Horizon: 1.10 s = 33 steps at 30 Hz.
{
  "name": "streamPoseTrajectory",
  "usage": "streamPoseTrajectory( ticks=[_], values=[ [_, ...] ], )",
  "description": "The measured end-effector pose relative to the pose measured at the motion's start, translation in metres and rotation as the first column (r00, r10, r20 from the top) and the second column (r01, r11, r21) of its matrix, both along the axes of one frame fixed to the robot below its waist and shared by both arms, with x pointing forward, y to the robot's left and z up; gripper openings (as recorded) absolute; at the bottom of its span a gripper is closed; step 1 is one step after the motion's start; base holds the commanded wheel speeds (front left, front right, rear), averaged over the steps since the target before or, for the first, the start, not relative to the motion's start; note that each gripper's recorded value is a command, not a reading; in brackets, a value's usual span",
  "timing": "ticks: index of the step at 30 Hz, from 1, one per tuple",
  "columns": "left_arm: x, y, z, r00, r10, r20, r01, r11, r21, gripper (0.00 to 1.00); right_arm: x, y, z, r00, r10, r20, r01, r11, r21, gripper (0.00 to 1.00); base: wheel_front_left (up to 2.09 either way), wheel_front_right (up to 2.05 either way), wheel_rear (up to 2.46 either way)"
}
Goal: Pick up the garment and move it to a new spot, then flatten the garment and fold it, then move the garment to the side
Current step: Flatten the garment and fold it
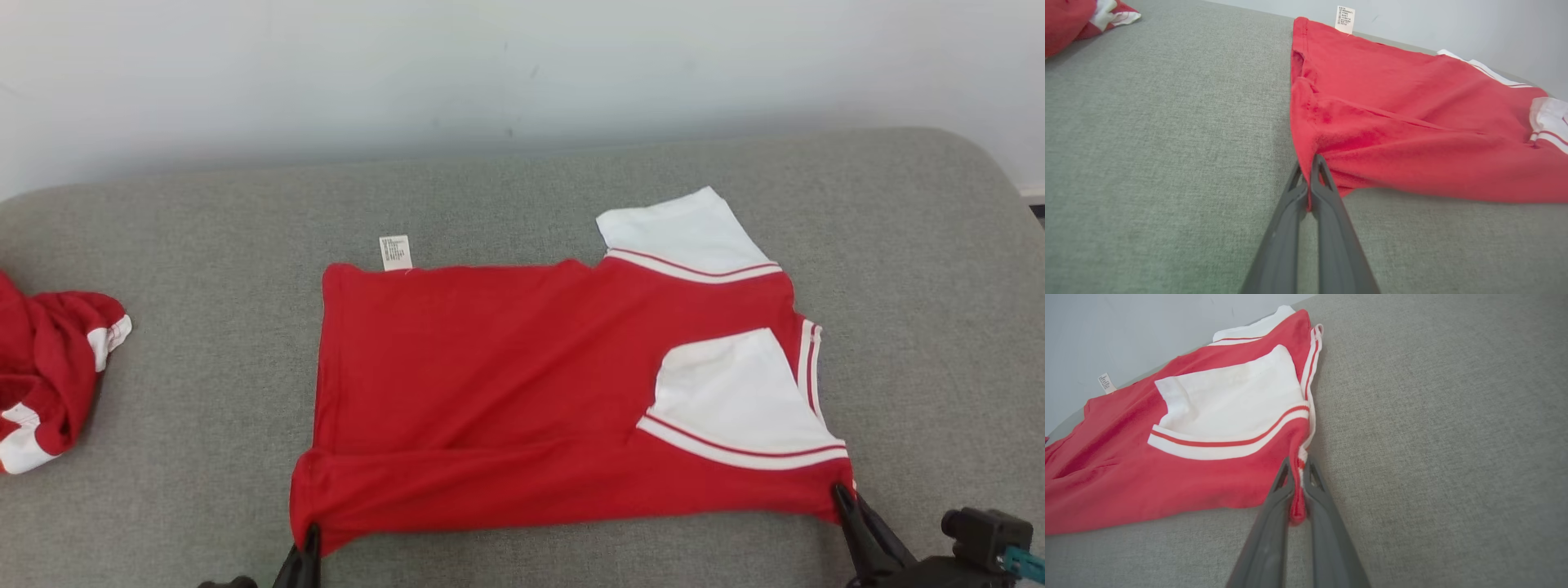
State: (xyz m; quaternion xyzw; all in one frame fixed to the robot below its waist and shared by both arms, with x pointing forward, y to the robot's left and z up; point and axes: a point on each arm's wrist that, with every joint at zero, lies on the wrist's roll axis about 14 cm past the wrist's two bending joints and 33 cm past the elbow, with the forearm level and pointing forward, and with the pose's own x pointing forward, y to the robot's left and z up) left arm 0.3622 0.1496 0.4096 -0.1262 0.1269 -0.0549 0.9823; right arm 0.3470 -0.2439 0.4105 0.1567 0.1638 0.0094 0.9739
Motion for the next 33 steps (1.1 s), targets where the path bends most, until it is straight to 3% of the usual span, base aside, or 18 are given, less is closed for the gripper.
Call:
streamPoseTrajectory(
  ticks=[7,8,9,10,11,17,25,33],
  values=[
    [-0.017,0.005,-0.007,0.999,0.018,-0.03,-0.019,1.0,-0.003,0.0,-0.022,-0.002,-0.002,0.999,-0.018,-0.035,0.018,1.0,0.006,0.0,0.0,0.0,0.0],
    [-0.02,0.005,-0.009,0.999,0.019,-0.037,-0.019,1.0,-0.002,0.0,-0.023,-0.004,-0.002,0.999,-0.023,-0.035,0.024,1.0,0.001,0.34,0.0,0.0,0.0],
    [-0.02,0.006,-0.01,0.999,0.02,-0.039,-0.02,1.0,-0.001,0.49,-0.024,-0.003,-0.001,0.999,-0.022,-0.034,0.022,1.0,-0.005,1.0,0.0,0.0,0.0],
    [-0.02,0.005,-0.009,0.999,0.021,-0.037,-0.021,1.0,-0.002,0.93,-0.023,-0.003,0.002,0.999,-0.029,-0.022,0.029,1.0,0.002,1.0,0.0,0.0,0.0],
    [-0.02,0.006,-0.008,0.999,0.022,-0.033,-0.022,1.0,-0.003,1.0,-0.022,-0.001,0.006,0.999,-0.032,-0.007,0.032,0.999,0.006,1.0,0.0,0.0,0.0],
    [-0.014,0.011,0.01,0.999,0.036,0.032,-0.037,0.999,0.013,1.0,-0.015,0.006,0.036,0.994,-0.033,0.105,0.033,0.999,0.007,1.0,0.0,0.0,0.0],
    [0.002,0.031,0.062,0.975,0.081,0.208,-0.097,0.993,0.067,1.0,0.002,0.009,0.084,0.949,-0.072,0.307,0.074,0.997,0.003,1.0,0.0,0.0,0.0],
    [0.008,0.047,0.099,0.938,0.102,0.33,-0.152,0.98,0.129,1.0,0.008,0.017,0.093,0.927,-0.084,0.366,0.092,0.996,-0.003,1.0,0.0,0.0,0.0]
  ],
)
